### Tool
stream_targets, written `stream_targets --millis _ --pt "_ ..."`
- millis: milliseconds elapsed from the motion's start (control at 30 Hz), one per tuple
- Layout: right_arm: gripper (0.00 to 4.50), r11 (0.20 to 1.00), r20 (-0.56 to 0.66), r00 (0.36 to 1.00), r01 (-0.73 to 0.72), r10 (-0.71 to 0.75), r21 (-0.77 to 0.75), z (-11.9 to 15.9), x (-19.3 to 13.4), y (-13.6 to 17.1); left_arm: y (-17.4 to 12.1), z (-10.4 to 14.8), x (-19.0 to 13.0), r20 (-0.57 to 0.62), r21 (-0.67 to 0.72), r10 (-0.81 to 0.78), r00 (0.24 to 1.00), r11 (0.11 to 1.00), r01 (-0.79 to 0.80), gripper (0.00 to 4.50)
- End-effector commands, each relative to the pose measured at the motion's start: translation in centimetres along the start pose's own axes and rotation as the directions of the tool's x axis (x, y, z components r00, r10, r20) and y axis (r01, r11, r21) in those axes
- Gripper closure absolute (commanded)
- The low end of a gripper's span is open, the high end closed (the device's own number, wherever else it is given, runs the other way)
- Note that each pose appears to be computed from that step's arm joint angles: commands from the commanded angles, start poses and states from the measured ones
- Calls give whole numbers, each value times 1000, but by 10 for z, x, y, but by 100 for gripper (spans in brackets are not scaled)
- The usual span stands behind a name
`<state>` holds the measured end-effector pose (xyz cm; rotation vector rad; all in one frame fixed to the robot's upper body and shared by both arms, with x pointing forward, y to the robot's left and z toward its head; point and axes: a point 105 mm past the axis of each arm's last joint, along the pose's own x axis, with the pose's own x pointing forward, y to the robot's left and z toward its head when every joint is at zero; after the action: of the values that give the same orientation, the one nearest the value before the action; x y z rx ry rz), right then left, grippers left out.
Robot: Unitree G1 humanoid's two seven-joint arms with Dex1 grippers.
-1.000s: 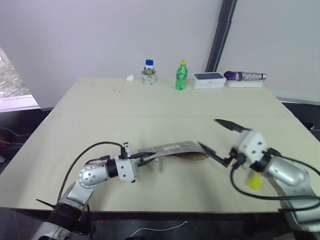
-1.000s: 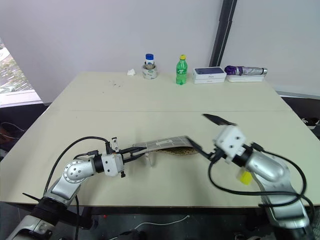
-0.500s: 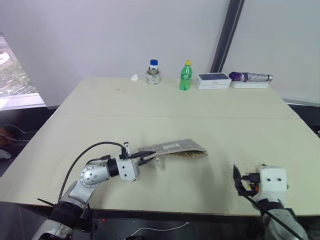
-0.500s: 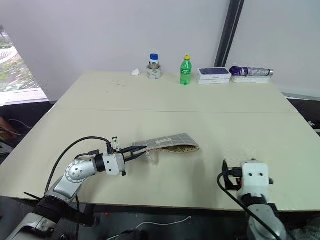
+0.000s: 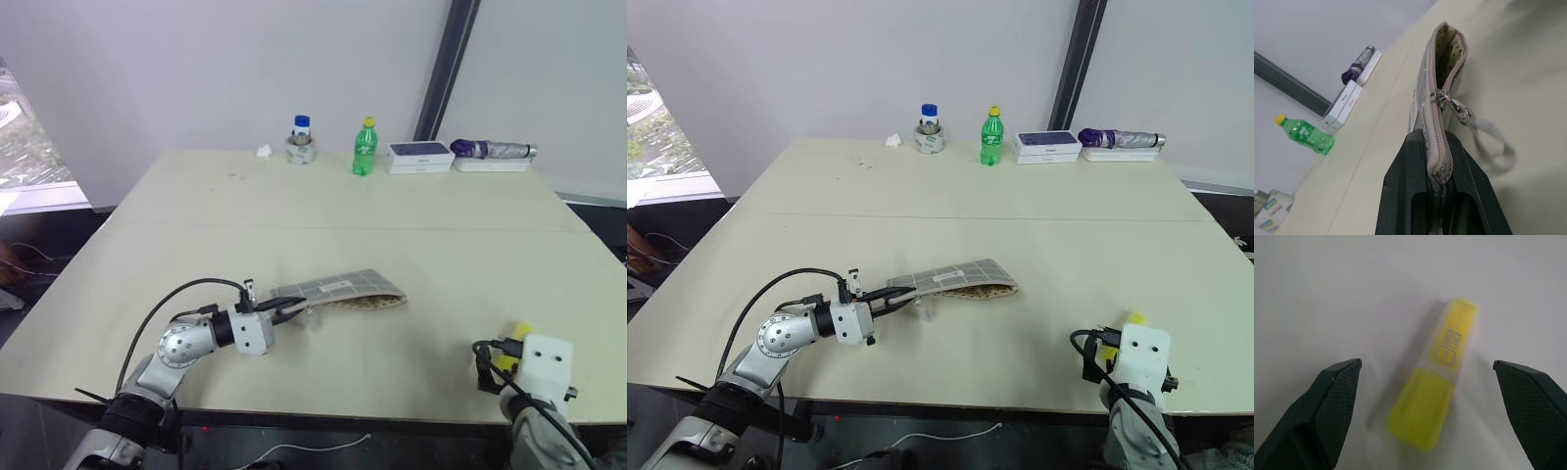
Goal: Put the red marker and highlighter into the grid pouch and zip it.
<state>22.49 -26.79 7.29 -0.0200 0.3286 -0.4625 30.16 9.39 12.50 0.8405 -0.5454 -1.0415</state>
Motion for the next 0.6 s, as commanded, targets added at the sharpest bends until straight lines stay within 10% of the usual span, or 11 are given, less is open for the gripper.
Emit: stream_targets --millis 33,200,400,600 --pt "2 999 -36 999 31 -31 17 -3 5 -7 5 8 2 29 29 18 999 999 -18 450" --pt "82 999 -61 997 41 -40 20 0 22 -16 6 9 2 29 31 23 999 999 -24 450" --pt "363 1000 -37 999 -12 11 -24 7 32 -14 6 10 3 31 32 25 999 999 -26 450" --pt "361 890 215 885 -340 412 -303 60 32 31 5 10 5 34 31 21 999 999 -22 450"
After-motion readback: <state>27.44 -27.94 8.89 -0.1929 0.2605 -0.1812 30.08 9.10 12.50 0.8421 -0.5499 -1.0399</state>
